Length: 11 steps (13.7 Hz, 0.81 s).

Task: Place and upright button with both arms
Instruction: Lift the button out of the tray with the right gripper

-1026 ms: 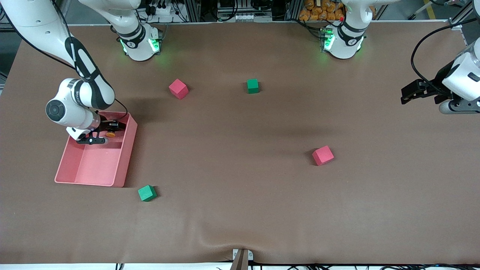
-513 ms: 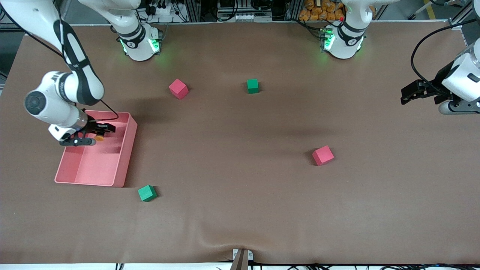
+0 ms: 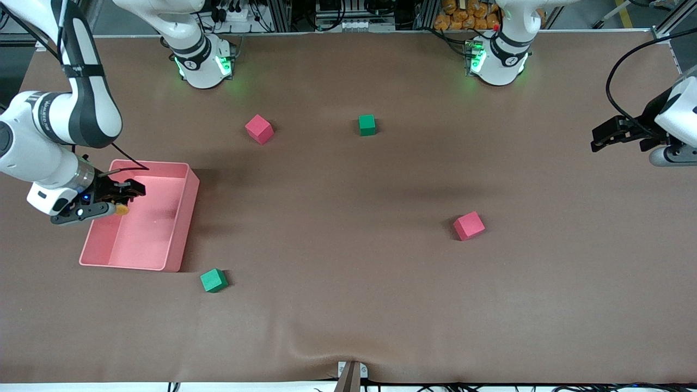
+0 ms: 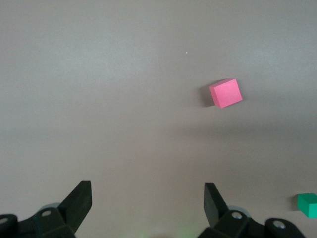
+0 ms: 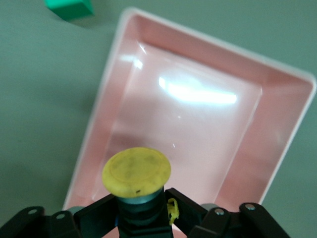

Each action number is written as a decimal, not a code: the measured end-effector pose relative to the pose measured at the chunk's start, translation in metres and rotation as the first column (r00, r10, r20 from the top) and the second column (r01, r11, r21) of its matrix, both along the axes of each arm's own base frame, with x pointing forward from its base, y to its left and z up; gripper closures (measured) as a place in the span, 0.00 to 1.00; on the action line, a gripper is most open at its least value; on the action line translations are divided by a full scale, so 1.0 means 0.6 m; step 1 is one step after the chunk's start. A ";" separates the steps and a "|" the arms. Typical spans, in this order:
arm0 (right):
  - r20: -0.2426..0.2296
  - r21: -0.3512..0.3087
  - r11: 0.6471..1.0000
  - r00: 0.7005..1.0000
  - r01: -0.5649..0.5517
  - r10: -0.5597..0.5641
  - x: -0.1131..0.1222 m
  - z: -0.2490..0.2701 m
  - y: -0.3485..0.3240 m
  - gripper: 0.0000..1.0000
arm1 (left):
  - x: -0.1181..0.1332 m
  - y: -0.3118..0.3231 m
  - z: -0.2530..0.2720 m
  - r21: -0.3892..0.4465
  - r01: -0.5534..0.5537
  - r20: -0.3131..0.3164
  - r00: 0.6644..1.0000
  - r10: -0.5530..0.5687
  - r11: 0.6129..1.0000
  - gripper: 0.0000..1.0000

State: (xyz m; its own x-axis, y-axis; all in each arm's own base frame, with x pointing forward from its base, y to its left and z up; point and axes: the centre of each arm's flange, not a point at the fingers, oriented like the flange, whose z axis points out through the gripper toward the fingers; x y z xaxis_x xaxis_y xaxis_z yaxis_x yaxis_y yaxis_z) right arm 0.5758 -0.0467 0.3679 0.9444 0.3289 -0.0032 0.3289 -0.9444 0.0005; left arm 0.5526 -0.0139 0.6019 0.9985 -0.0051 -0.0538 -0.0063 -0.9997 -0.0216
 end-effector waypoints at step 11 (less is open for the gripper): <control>0.006 0.032 0.946 0.946 -0.324 0.324 -0.016 -0.060 0.583 0.59 | 0.004 0.002 -0.005 -0.001 0.005 -0.003 1.000 -0.005 1.000 0.00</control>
